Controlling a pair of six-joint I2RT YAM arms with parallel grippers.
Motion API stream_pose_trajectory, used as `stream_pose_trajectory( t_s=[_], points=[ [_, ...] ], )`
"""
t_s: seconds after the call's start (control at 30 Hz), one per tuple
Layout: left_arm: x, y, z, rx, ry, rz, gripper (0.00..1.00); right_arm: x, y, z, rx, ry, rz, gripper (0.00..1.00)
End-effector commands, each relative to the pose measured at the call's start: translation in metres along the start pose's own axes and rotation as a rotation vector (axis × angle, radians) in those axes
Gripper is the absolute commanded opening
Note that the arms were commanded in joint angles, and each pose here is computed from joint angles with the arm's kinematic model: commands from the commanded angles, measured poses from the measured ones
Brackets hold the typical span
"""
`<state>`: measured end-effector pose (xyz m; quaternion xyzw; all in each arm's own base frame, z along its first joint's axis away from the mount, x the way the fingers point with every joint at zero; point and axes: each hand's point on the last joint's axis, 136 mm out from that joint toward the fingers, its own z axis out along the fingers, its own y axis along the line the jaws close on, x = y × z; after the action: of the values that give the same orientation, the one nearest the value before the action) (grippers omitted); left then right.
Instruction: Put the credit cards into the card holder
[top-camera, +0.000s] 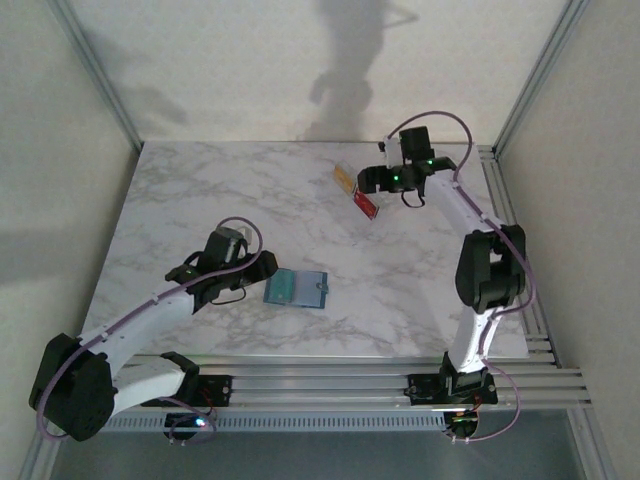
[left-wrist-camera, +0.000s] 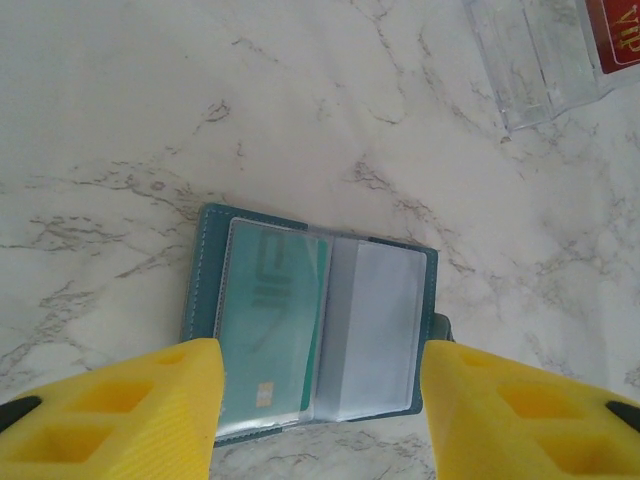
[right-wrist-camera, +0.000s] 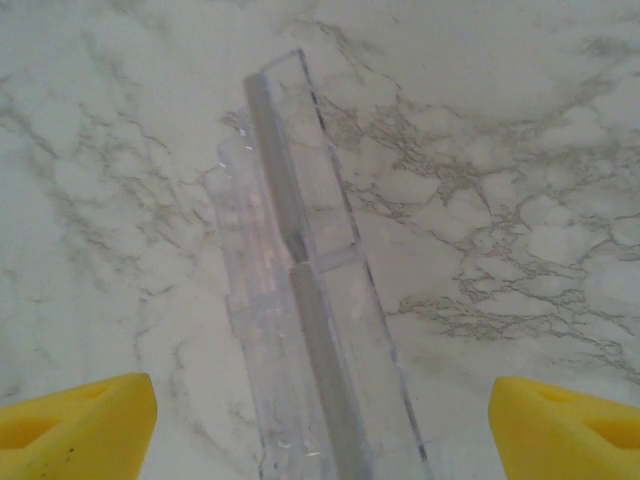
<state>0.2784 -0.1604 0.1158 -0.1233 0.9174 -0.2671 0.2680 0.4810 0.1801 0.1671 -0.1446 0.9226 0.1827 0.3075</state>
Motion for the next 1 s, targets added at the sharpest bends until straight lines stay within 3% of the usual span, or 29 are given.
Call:
stream_pose_trajectory(
  t_s=[0.0,0.17,0.33,0.47,0.77,0.97],
  points=[
    [0.002,0.004,-0.002,0.0,-0.006,-0.027,0.54,0.029,-0.006,0.02,-0.02,0.115,0.044,0.88],
    [0.003,0.003,-0.001,0.007,0.001,-0.025,0.54,0.05,0.008,0.03,-0.123,0.173,0.088,0.87],
    [0.003,0.005,0.002,-0.003,-0.003,-0.017,0.55,0.059,0.044,0.018,-0.32,0.191,0.125,0.83],
    [0.006,0.006,0.007,-0.002,0.017,-0.021,0.54,0.061,0.051,0.005,-0.346,0.189,0.14,0.83],
    [0.011,0.007,0.014,0.008,0.026,-0.03,0.54,0.062,0.023,0.011,-0.02,0.249,0.03,0.86],
    [0.015,-0.001,0.013,0.037,0.04,-0.02,0.58,0.055,0.017,0.027,0.203,0.292,-0.128,0.99]
  ],
)
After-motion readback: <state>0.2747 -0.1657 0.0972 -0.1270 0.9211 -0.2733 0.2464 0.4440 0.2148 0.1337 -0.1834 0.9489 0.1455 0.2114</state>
